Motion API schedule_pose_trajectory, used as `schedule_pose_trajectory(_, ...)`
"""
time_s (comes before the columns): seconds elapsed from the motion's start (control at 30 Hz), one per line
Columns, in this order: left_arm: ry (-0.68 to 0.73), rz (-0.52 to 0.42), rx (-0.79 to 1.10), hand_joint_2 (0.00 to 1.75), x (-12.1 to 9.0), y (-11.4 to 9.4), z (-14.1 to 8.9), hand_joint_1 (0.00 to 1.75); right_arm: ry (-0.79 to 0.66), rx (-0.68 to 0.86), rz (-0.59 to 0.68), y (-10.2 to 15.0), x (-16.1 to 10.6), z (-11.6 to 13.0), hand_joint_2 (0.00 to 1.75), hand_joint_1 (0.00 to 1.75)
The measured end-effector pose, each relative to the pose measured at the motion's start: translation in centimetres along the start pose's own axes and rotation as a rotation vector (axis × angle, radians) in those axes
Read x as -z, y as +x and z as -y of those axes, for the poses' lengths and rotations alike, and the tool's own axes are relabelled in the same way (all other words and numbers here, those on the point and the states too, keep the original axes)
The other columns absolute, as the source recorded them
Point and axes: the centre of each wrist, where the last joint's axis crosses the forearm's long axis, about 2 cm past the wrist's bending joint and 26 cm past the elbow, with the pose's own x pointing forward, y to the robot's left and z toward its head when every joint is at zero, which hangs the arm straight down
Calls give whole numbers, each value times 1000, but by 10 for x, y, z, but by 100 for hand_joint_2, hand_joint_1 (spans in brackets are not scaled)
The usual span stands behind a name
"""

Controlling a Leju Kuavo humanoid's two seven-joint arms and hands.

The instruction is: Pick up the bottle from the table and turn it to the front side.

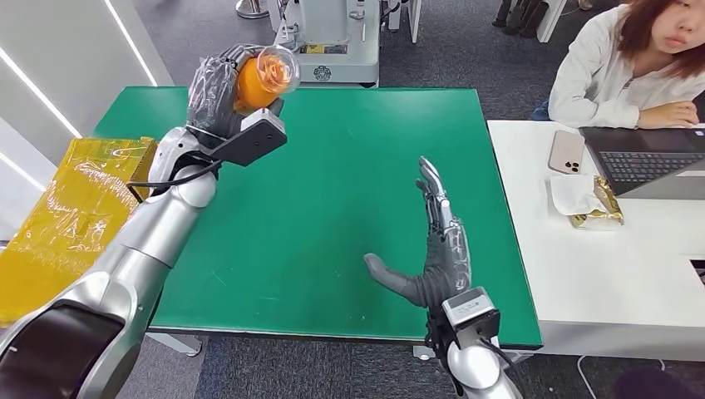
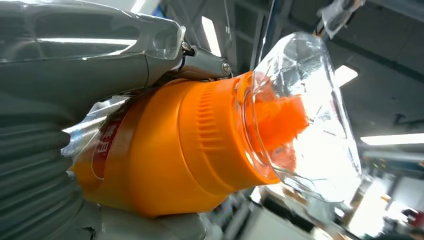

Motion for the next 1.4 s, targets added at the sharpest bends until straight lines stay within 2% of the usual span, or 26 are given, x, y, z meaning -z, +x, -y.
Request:
schedule_pose_trajectory(0.23,-44,-22,379,175,-10,-16,-5,175,-3,0,6,-2,0,5,175,0)
schedule_pose_trajectory(0.5,-108,-50,562,175,-25,-30,-2,175,-16,-16,11,-4,2,11,175,0)
schedule_pose_trajectory(0.9,-177,-90,708,175,-39,-45,-4,175,-22,-31,6,-7,-7,18,175,0)
schedule_pose_trajectory(1.4,-196,-114,746,175,-45,-55,-10,175,-31,-41,-7,-9,-12,25,175,0)
